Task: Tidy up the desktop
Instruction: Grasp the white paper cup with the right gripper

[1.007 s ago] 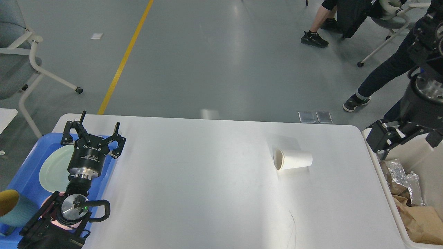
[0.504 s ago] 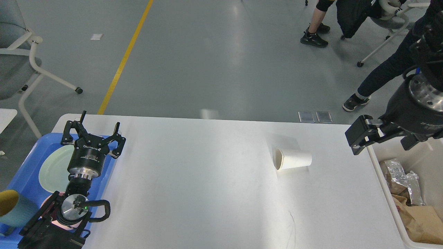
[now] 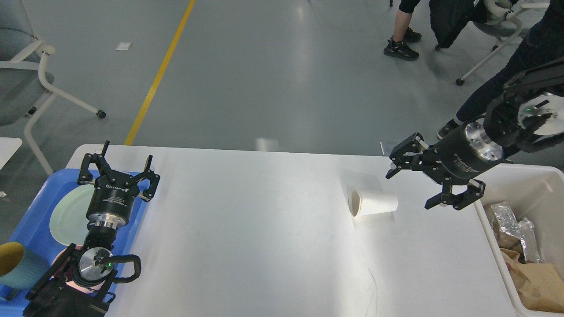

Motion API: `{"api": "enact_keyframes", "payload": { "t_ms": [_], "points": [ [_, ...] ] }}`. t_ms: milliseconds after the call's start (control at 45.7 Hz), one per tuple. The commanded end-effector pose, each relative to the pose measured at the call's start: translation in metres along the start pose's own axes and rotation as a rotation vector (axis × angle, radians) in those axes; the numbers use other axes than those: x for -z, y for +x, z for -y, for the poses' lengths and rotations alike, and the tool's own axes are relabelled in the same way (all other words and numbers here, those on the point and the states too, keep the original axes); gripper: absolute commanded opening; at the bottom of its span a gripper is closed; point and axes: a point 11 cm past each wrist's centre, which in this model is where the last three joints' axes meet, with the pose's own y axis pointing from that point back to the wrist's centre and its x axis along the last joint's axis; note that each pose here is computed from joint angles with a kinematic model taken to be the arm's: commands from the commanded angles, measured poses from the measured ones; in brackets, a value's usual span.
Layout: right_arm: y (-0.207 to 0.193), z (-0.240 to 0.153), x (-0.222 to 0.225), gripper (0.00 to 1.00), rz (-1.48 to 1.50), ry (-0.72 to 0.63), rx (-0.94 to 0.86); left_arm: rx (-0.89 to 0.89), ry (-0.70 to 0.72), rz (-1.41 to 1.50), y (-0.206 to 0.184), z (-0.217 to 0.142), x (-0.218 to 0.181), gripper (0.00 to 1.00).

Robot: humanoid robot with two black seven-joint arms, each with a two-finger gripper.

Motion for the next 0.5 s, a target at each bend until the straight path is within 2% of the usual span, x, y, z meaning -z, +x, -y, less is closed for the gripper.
{"api": "enact_keyframes", "payload": {
  "t_ms": [0, 66, 241, 482],
  "points": [
    [0.022, 0.037, -0.011, 0.99, 0.145, 0.034, -0.196, 0.000, 0.000, 0.001, 0.000, 0.000, 0.000, 0.96],
    [0.025, 0.065, -0.019, 1.00, 0.201, 0.039, -0.275, 0.000, 0.000, 0.000, 0.000, 0.000, 0.000, 0.96],
    [0.030, 0.140, -0.038, 1.00, 0.389, 0.107, -0.308, 0.000, 0.000, 0.000, 0.000, 0.000, 0.000, 0.96],
    [0.046, 0.192, -0.062, 1.00, 0.456, 0.084, -0.407, 0.000, 0.000, 0.000, 0.000, 0.000, 0.000, 0.96]
  ]
}}
